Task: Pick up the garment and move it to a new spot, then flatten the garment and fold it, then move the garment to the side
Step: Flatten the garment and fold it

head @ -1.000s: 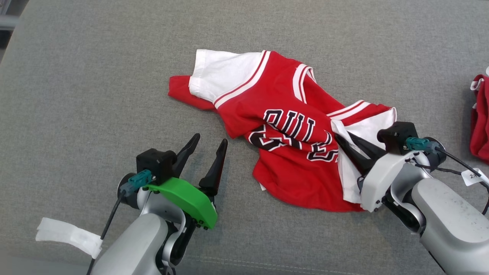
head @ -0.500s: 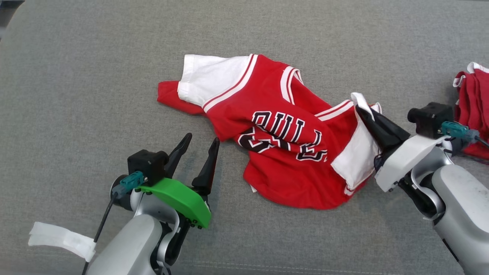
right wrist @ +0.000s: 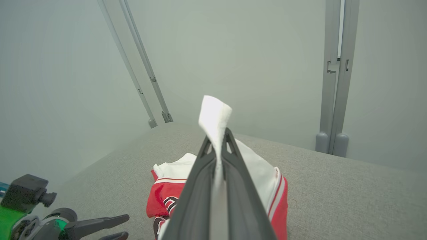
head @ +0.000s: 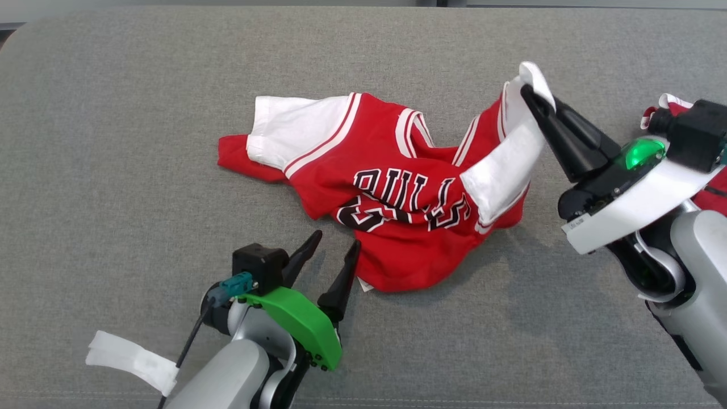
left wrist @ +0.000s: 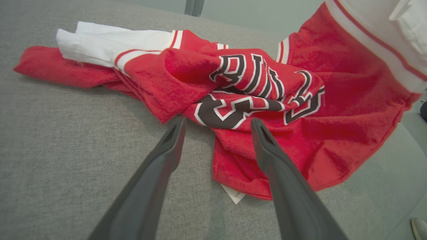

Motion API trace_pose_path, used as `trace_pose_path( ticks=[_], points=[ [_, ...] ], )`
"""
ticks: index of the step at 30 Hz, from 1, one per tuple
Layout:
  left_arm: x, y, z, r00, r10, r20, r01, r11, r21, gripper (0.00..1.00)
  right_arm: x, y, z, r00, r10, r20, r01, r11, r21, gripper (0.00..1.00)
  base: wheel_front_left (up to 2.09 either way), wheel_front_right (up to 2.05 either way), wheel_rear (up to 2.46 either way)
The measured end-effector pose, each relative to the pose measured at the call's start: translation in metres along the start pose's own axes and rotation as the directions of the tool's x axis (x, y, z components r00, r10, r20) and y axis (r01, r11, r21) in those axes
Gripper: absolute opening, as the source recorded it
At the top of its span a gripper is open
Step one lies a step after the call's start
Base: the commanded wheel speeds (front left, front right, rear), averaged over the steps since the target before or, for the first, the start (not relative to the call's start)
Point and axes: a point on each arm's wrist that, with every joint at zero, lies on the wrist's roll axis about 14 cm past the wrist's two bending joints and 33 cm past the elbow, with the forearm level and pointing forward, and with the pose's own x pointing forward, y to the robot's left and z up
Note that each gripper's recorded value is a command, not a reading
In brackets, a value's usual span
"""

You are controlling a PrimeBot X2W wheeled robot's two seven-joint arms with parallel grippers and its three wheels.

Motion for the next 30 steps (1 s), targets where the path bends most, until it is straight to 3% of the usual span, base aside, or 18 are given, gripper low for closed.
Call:
trace_pose_path(
  ticks=[9,19,30],
  points=[
    [-0.003,-0.019,-0.009,0.999,-0.045,-0.029,0.044,0.999,-0.032,1.0,0.029,0.033,0.07,0.982,0.165,0.09,-0.147,0.972,-0.181,0.0,0.0,0.0,0.0],
    [-0.013,-0.015,-0.015,0.999,-0.017,-0.032,0.014,0.997,-0.077,1.0,0.054,0.079,0.083,0.949,0.314,0.013,-0.301,0.923,-0.241,0.0,0.0,0.0,0.0],
    [-0.023,-0.021,-0.015,0.999,-0.048,0.001,0.048,0.994,-0.093,1.0,0.066,0.108,0.111,0.931,0.365,0.018,-0.347,0.899,-0.268,0.0,0.0,0.0,0.0]
  ],
)
